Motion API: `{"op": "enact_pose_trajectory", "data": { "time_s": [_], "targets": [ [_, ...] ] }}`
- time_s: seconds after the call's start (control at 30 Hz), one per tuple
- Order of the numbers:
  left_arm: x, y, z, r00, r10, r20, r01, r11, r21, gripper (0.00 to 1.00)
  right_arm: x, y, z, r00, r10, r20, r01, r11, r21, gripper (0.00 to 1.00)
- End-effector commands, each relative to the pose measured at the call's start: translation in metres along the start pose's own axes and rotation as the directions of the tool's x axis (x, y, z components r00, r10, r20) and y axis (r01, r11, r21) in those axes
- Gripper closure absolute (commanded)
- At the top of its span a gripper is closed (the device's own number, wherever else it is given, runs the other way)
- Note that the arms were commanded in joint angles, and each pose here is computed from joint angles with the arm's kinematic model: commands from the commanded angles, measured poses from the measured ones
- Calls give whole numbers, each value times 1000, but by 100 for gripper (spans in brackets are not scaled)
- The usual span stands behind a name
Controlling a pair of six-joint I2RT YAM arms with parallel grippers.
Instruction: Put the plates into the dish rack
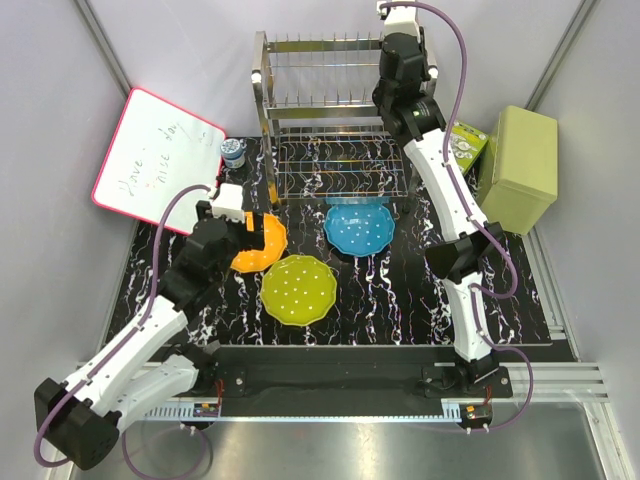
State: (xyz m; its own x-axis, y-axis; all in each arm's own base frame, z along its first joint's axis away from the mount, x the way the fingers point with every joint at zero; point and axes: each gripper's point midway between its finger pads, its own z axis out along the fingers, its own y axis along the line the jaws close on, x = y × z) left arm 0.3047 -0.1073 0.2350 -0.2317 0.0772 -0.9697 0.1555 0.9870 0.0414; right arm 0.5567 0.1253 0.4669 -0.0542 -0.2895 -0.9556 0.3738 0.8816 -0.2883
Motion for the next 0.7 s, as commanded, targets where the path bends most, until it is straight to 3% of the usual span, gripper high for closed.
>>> {"op": "enact_pose_trajectory", "data": {
  "time_s": [0.0, 0.33, 0.43, 0.47, 0.6, 0.67],
  "targets": [
    [-8, -4, 3, 999, -34, 42, 33, 999, 16, 12, -47, -40, -9, 981, 152, 120, -164, 982, 96, 100],
    [-1, -5, 4, 999, -30, 32, 29, 999, 23, 12, -25, -17, 0, 993, 94, 78, -99, 993, 59, 100],
    [-1, -5, 4, 999, -29, 30, 29, 999, 23, 12, -19, -13, 2, 995, 70, 64, -74, 995, 61, 82],
    [0, -6, 4, 999, -30, 27, 29, 999, 24, 12, -19, -14, 2, 996, 70, 63, -74, 995, 64, 72],
    [-1, -6, 6, 999, -26, 23, 26, 999, 22, 12, -20, -18, 0, 996, 63, 62, -67, 996, 66, 56],
    [-3, -7, 7, 999, -27, 24, 26, 999, 24, 12, -24, -21, -2, 996, 63, 67, -67, 996, 61, 53]
  ]
}}
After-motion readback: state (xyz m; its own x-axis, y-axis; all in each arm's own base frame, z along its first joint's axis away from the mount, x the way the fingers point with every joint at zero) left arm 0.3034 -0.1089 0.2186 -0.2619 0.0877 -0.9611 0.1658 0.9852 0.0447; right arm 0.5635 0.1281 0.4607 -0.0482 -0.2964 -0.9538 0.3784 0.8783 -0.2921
